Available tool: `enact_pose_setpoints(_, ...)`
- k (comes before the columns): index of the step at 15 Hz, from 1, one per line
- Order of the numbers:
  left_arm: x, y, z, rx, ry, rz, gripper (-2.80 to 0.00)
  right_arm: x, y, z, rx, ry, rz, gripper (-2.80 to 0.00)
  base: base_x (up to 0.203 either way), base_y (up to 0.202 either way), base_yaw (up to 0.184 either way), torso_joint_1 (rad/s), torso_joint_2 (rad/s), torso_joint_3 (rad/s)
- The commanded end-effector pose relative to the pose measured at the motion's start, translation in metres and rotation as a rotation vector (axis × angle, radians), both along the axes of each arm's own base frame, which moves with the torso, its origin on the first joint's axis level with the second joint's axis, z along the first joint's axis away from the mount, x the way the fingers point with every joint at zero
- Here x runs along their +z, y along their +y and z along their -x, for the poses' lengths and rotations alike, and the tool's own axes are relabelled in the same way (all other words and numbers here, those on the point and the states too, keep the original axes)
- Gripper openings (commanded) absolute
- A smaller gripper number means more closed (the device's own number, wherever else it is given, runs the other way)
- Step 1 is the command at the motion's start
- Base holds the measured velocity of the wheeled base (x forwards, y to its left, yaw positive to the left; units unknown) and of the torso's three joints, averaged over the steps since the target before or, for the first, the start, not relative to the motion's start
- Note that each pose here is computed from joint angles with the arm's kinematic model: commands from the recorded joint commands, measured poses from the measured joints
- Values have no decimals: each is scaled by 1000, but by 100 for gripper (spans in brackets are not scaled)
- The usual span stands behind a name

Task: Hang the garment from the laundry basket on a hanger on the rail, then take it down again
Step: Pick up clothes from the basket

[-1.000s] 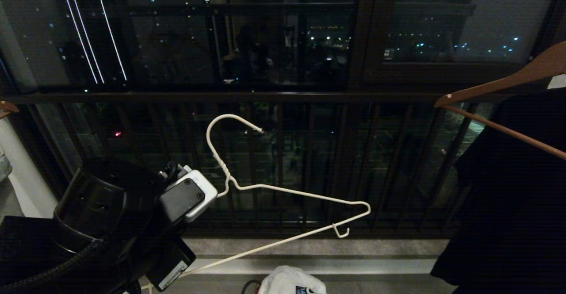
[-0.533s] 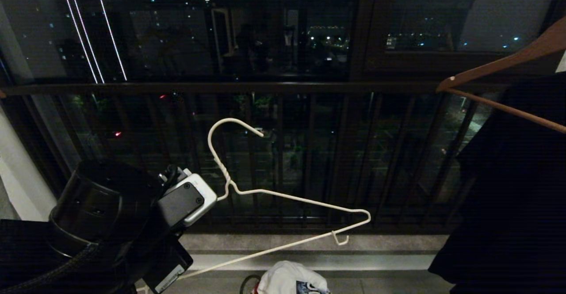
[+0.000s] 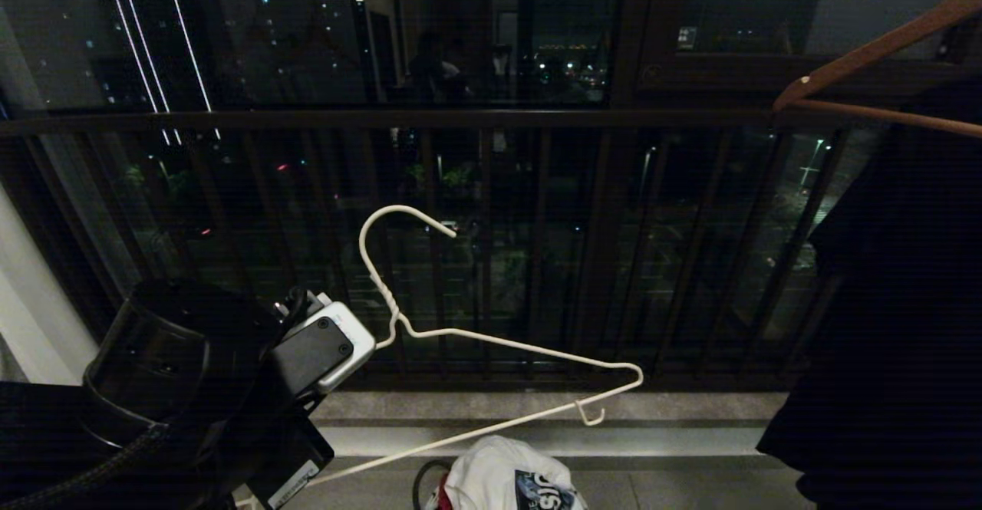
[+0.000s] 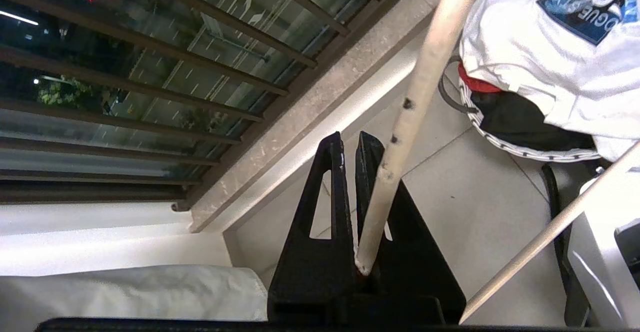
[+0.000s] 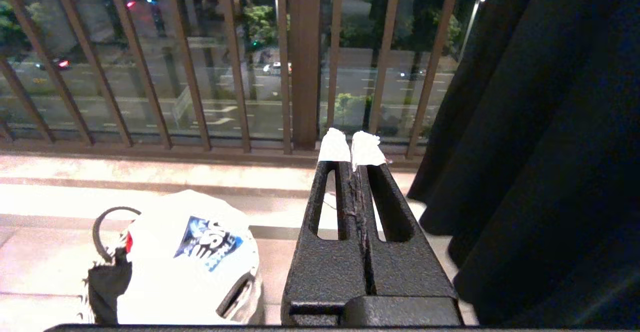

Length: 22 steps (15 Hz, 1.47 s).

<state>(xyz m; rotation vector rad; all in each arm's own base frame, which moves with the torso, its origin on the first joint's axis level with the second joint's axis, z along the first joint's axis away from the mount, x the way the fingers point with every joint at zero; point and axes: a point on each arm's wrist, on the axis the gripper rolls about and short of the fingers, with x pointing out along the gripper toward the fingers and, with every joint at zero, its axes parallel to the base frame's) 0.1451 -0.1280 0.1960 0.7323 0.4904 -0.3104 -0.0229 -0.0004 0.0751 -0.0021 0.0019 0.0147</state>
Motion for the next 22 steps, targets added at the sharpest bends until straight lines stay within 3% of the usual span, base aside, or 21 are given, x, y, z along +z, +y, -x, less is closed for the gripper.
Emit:
enact_pose_setpoints(1, 0, 0, 0, 2, -2, -2, -280, 0, 0, 0, 0, 1, -8, -280, 0, 0, 0, -227, 532, 313)
enact_pose_setpoints(22, 1, 1, 1, 1, -4, 0, -280, 0, 0, 0, -1, 2, -13, -280, 0, 0, 0, -158, 482, 324)
